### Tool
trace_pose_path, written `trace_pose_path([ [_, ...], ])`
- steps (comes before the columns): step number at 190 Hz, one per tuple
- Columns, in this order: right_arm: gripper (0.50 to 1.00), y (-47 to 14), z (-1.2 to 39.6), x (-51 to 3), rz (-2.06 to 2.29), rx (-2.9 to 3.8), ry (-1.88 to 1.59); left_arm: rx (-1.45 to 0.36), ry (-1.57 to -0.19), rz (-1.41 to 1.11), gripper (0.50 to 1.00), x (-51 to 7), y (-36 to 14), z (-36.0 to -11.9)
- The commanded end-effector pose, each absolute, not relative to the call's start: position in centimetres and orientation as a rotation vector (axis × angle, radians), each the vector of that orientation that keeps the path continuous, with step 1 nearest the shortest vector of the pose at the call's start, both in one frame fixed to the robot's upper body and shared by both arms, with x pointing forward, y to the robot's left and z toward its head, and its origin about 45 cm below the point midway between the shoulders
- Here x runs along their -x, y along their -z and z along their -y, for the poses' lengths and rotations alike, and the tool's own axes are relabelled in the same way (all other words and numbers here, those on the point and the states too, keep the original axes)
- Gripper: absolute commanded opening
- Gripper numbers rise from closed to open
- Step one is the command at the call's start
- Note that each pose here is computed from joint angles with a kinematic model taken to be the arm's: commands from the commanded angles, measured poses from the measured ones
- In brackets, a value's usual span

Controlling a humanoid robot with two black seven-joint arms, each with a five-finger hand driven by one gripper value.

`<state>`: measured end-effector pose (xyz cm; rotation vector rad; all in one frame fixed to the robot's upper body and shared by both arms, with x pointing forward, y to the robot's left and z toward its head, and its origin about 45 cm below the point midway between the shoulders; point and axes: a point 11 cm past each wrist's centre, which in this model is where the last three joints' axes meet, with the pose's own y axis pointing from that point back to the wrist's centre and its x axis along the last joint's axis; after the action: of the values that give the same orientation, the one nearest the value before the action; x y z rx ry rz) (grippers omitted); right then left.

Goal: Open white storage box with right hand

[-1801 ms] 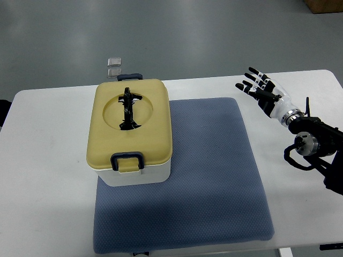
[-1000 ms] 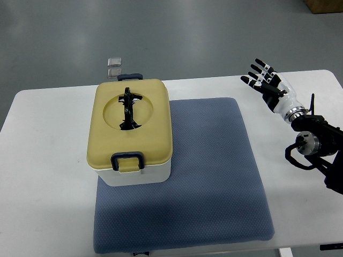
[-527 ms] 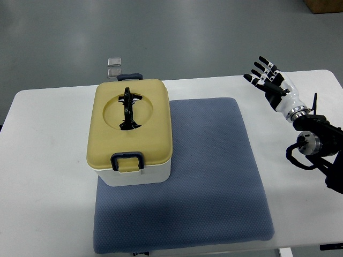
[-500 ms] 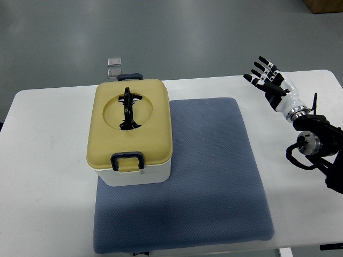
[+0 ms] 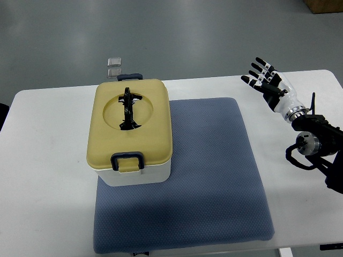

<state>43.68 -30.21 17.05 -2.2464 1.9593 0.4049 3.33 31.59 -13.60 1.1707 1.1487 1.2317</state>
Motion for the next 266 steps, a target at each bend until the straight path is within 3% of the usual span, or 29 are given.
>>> trace_pose_path([
  [1,0.924,-17.2,30.0,-43.7,-1.954,2.272,-0.378,-1.17,-1.231,-1.149,1.0,-3.3,13.6,-31.6],
  [95,0.921,-20.2,29.2,-45.0,-1.872,2.425,-0.169,-1.171,-1.232,-1.149,1.0,-3.3,13.6,-31.6],
  [171,0.921,-26.6,27.8,-47.3,-1.666,2.65,0.205,-1.17,-1.232,-1.147,1.0,-3.3,13.6,-31.6],
  [214,0.921,-31.4,25.1,-48.0,-1.365,2.908,0.554,-1.172,-1.234,-1.144,1.0,-3.4,13.6,-31.7],
  [266,0.919,-36.1,20.9,-47.8,-0.853,3.262,1.221,-1.176,-1.234,-1.146,1.0,-3.3,13.6,-31.8],
])
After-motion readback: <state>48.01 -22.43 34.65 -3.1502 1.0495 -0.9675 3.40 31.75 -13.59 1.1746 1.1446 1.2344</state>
